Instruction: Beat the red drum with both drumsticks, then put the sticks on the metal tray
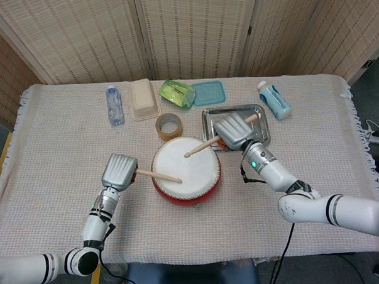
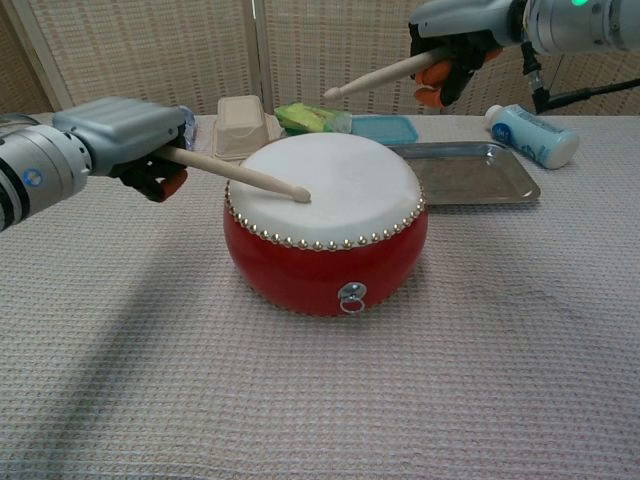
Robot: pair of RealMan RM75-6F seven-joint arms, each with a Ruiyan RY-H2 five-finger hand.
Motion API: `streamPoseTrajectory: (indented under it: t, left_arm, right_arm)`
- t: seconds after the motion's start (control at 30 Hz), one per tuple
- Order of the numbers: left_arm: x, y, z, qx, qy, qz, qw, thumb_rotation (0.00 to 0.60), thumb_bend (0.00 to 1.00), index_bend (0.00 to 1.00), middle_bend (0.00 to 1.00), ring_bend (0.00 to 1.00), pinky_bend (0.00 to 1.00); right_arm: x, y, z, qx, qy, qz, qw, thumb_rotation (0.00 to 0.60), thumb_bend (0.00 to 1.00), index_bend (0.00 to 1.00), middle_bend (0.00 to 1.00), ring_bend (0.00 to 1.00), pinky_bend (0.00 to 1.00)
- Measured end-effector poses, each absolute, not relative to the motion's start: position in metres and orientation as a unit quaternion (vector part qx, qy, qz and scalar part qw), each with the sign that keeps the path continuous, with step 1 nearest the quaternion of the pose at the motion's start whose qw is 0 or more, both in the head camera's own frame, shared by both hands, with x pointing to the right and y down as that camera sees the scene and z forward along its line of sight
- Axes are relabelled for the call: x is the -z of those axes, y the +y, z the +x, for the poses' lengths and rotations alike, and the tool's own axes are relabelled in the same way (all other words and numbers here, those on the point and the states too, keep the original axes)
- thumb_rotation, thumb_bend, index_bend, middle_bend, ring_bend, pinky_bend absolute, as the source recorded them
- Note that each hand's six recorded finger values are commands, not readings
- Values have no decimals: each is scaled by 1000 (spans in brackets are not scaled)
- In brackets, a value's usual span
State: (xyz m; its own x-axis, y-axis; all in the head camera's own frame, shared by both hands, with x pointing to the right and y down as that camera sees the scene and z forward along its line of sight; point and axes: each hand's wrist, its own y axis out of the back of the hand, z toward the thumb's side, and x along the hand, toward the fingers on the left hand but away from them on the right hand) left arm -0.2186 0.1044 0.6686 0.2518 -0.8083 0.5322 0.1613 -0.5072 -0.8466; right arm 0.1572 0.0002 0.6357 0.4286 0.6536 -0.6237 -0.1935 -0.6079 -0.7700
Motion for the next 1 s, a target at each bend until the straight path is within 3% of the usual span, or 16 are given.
streamPoseTrajectory:
  t: [0.3,0.67,1.0]
  left_arm:
    - [-641,91,-229,540,294,-677,403,600,659,1000,1000,1000,1000]
    - [-680,113,-217,569,237,-672,411,600,659,1000,1000,1000,1000]
    - [-639,90,-227,541,305,-672,403,600,657,1000,1000,1000,1000]
  right_arm:
    - [-688,24,168,-563,-80,-704,425,600,480,1000,1000,1000,1000]
    - [-633,1,156,-510,-171,-736,412,600,480,1000,1000,1000,1000]
    - [-689,19,169,-566,-89,-696,433,600,480,1000,1000,1000,1000]
